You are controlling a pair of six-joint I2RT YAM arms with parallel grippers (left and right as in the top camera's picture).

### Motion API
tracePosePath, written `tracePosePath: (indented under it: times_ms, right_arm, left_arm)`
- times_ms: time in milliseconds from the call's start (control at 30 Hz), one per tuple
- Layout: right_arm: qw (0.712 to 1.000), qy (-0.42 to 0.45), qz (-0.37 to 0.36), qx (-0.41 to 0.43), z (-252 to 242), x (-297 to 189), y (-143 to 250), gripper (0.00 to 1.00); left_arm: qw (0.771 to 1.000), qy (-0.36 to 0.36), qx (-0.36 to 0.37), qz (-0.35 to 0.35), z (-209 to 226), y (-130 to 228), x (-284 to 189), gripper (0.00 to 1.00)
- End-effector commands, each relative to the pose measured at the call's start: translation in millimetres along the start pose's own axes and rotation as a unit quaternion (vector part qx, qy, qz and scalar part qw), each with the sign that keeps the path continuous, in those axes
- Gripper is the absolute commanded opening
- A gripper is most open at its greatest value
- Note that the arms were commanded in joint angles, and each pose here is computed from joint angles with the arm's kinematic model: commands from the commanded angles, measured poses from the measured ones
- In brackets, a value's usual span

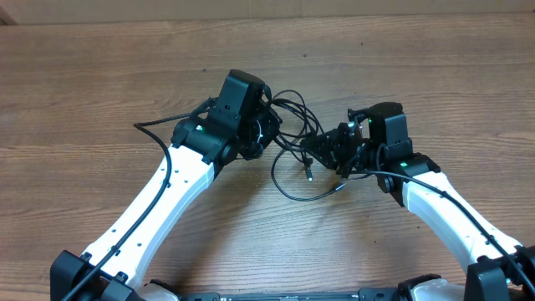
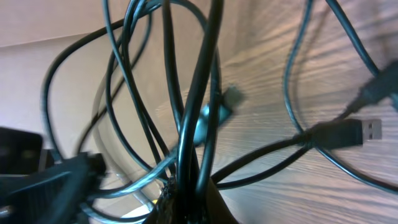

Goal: Untangle cables

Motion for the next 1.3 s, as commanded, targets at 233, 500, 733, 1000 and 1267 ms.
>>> tracePosePath:
  times_ms: [233,500,733,1000,1267]
  right_arm:
    - [0.996,0.082,-0.015,-0.027,-20.6,-0.9,2.1,0.04]
    - [0.987,0.155,-0.029,-0.029,-39.8,-5.4,4.3,0.04]
    - [0.978,0.204,-0.042,-0.016,-51.8,-10.0,5.1,0.04]
    - [0.976,0.211,-0.052,-0.018,-52.7,-10.7,3.1,0.04]
    - [0.974,0.216,-0.062,-0.022,-53.0,-11.2,0.8,0.25]
  left_arm:
    - [1.0,0.023,-0.016,0.003,-9.4,-2.6,-12.2,0.04]
    - [0.999,0.032,-0.032,0.017,-9.3,-14.4,-17.5,0.04]
    - [0.996,0.082,-0.02,-0.008,-13.4,-37.1,-56.7,0.04]
    - [0.985,0.159,0.016,-0.071,-13.4,-54.2,-124.8,0.04]
    - [0.964,0.22,0.057,-0.134,-7.2,-50.8,-184.4,0.04]
Point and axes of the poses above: each gripper's point midway between its finger pads, its own x axis out along the fingers, its own z axis along the line the jaws close on, y = z × x, the point moved 8 cm from there along -x, back along the fingers, and after that the axes turned 11 degrees about -x, right-handed, at the moved point
